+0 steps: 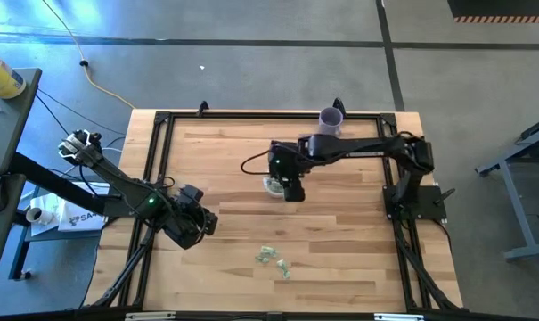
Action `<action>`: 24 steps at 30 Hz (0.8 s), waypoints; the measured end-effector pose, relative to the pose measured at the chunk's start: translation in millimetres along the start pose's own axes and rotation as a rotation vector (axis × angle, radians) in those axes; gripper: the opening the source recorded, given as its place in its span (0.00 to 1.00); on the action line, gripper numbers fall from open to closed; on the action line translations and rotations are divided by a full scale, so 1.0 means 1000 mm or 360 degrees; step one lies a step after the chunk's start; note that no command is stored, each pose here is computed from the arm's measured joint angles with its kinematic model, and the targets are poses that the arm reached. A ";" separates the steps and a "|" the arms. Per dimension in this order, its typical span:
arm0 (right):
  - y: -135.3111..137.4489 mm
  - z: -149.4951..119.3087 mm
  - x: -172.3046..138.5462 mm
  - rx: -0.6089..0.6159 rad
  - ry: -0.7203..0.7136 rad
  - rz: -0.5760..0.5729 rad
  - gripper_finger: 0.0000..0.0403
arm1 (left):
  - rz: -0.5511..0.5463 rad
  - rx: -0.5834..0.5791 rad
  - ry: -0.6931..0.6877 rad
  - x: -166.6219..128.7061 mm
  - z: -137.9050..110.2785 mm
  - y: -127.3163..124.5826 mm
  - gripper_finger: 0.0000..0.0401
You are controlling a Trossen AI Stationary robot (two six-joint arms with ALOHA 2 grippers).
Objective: Pick and place Stevia / Truvia into bins
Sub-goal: Put the green stevia packet into the transparent container
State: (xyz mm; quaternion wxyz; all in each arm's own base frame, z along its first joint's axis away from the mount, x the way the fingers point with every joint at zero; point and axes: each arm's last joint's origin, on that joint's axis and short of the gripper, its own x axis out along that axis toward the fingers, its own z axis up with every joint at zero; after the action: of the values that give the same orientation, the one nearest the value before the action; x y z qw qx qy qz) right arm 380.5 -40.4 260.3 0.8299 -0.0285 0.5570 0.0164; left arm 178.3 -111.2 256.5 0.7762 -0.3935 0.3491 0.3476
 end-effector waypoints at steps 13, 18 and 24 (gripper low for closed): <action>0.000 0.035 0.020 0.0141 -0.0346 -0.0151 0.30 | -0.0022 -0.0036 -0.0100 0.000 0.002 -0.001 0.46; -0.001 0.042 0.023 0.0146 -0.0385 -0.0198 0.20 | -0.0023 -0.0052 -0.0106 0.000 0.002 -0.001 0.46; -0.012 0.049 0.022 0.0188 -0.0466 -0.0216 0.16 | -0.0029 -0.0075 -0.0134 0.000 0.003 -0.001 0.46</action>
State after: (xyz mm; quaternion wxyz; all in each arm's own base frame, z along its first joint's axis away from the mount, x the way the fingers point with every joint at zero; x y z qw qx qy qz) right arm 434.7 -49.6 259.0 0.9016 -0.0147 0.4270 -0.0685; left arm 179.7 -109.5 258.1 0.7837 -0.4000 0.3043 0.3649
